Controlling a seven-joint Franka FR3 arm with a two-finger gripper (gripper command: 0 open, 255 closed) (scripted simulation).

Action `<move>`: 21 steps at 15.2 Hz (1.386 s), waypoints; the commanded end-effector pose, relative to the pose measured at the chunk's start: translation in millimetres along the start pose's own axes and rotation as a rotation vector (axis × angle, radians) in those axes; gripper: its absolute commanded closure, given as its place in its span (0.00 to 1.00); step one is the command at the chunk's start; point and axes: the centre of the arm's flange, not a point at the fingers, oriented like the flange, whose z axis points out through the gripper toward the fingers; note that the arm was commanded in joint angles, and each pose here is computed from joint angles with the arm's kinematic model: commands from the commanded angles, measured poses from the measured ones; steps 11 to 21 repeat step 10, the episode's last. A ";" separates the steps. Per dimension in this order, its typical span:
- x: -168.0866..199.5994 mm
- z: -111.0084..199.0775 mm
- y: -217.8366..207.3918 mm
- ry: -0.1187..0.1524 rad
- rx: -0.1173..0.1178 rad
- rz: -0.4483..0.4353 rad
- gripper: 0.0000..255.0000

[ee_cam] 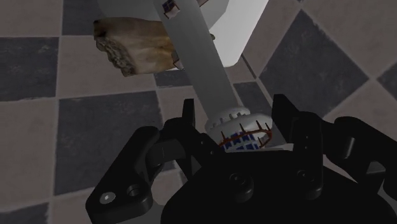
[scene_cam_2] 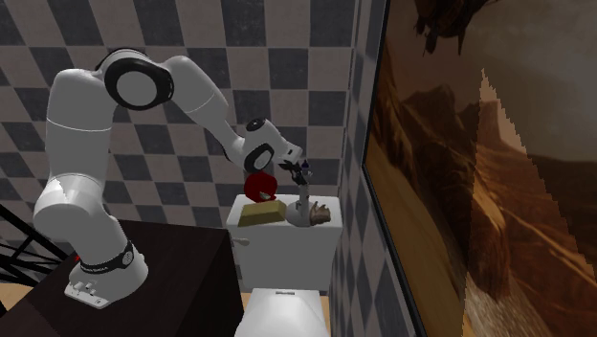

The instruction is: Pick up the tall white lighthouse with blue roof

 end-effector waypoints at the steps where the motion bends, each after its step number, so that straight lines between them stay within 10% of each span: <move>1: 6.0 -9.4 -4.6 0.002 0.001 0.000 1.00; 21: 24.9 -40.5 -14.7 0.002 0.001 0.000 1.00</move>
